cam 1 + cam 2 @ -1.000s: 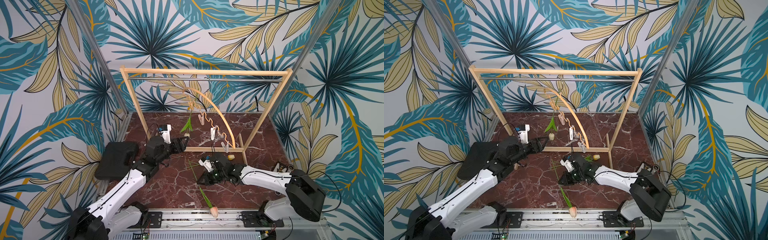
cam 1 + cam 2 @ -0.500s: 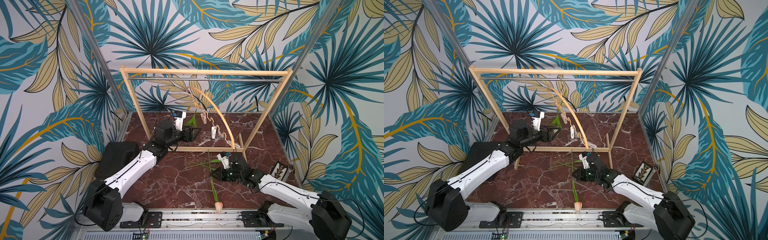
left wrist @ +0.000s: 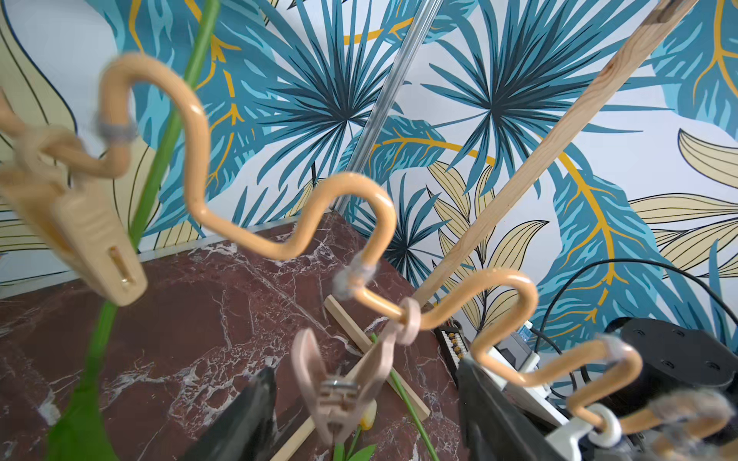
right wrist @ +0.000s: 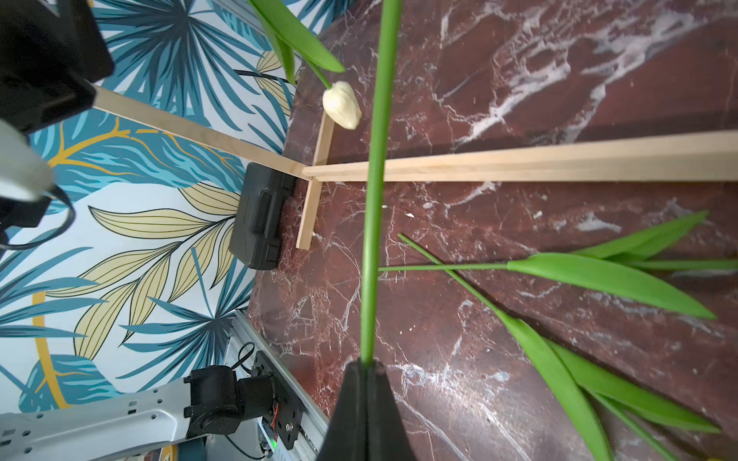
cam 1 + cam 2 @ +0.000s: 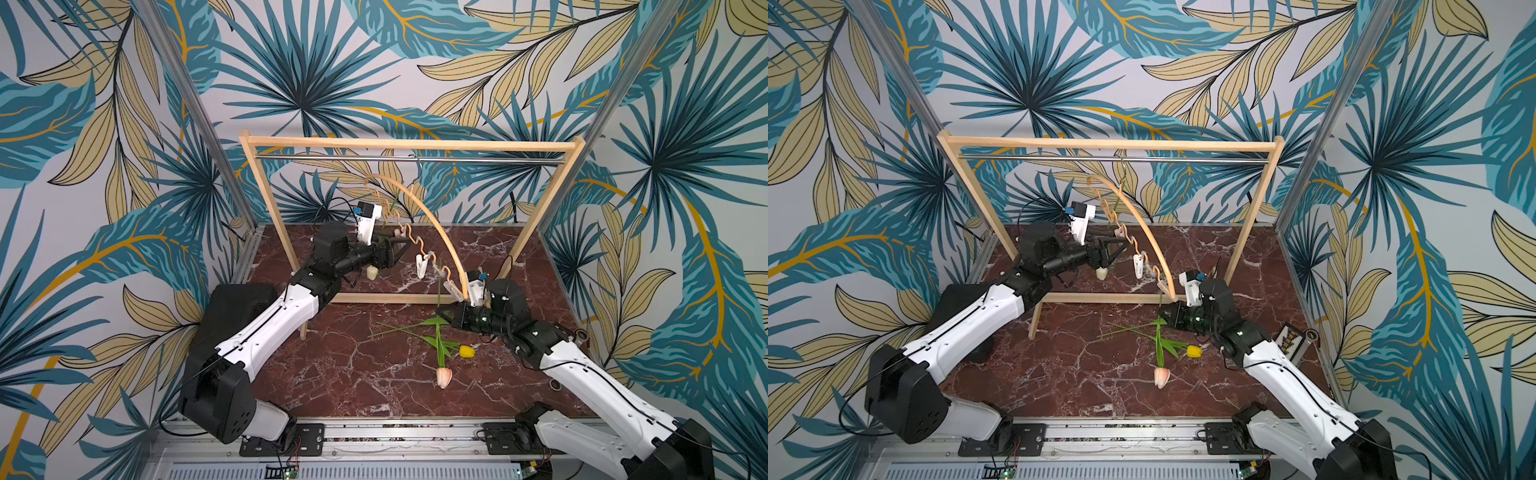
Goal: Dry the flowers on a clothes hanger
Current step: Open the clamp at the hanger.
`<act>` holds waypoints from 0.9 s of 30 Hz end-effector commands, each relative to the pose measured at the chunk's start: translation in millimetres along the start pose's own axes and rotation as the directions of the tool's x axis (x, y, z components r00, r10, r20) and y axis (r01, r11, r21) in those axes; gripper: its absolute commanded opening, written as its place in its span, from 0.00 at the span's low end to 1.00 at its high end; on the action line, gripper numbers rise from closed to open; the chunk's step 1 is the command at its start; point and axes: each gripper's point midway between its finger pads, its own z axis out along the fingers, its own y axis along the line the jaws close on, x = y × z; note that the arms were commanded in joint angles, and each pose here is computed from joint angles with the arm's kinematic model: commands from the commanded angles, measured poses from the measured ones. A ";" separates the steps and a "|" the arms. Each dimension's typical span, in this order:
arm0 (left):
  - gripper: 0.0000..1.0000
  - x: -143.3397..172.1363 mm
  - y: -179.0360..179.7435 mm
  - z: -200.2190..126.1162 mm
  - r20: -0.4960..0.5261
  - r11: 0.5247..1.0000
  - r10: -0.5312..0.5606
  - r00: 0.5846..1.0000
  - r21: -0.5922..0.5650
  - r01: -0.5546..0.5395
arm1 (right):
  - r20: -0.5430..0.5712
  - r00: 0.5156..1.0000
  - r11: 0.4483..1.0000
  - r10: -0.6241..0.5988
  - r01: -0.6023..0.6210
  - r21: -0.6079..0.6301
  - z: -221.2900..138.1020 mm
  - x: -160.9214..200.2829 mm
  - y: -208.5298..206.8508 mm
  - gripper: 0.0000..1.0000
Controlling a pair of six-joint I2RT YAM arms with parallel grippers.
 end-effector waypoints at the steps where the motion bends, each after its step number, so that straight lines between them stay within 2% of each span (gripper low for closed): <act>1: 0.67 -21.8 -10.3 4.3 0.043 0.998 0.048 0.998 0.035 -0.049 | -0.037 0.999 0.999 -0.035 0.035 -0.012 -0.5 -1.6 5.2 0.00; 6: 0.51 -27.7 -10.8 5.0 0.066 0.998 0.056 0.996 0.033 -0.058 | -0.036 0.998 0.998 -0.046 0.045 -0.032 0.3 -8.3 11.4 0.00; 10: 0.44 -30.9 -12.2 5.0 0.078 0.997 0.063 0.995 0.037 -0.066 | -0.041 0.998 0.998 -0.049 0.047 -0.039 -0.3 -8.0 12.7 0.00; 12: 0.44 -30.2 -12.2 6.5 0.074 0.997 0.060 0.996 0.040 -0.063 | -0.040 0.998 0.998 -0.049 0.047 -0.040 -1.5 -7.5 12.7 0.00; 15: 0.60 -28.6 -11.9 9.1 0.063 0.997 0.054 0.997 0.048 -0.057 | -0.041 0.998 0.998 -0.049 0.047 -0.041 -2.3 -6.7 12.5 0.00; 17: 0.64 -26.8 -11.5 11.5 0.055 0.997 0.049 0.997 0.056 -0.052 | -0.042 0.998 0.998 -0.050 0.048 -0.046 -2.3 -6.6 13.2 0.00; 23: 0.62 -27.7 -11.8 18.4 0.047 0.997 0.034 0.998 0.072 -0.038 | -0.044 0.998 0.997 -0.052 0.049 -0.062 -2.2 -7.6 16.7 0.00; 27: 0.50 -30.4 -11.9 21.2 0.054 0.997 0.035 0.998 0.068 -0.039 | -0.048 0.998 0.997 -0.051 0.048 -0.064 -1.1 -7.3 16.7 0.00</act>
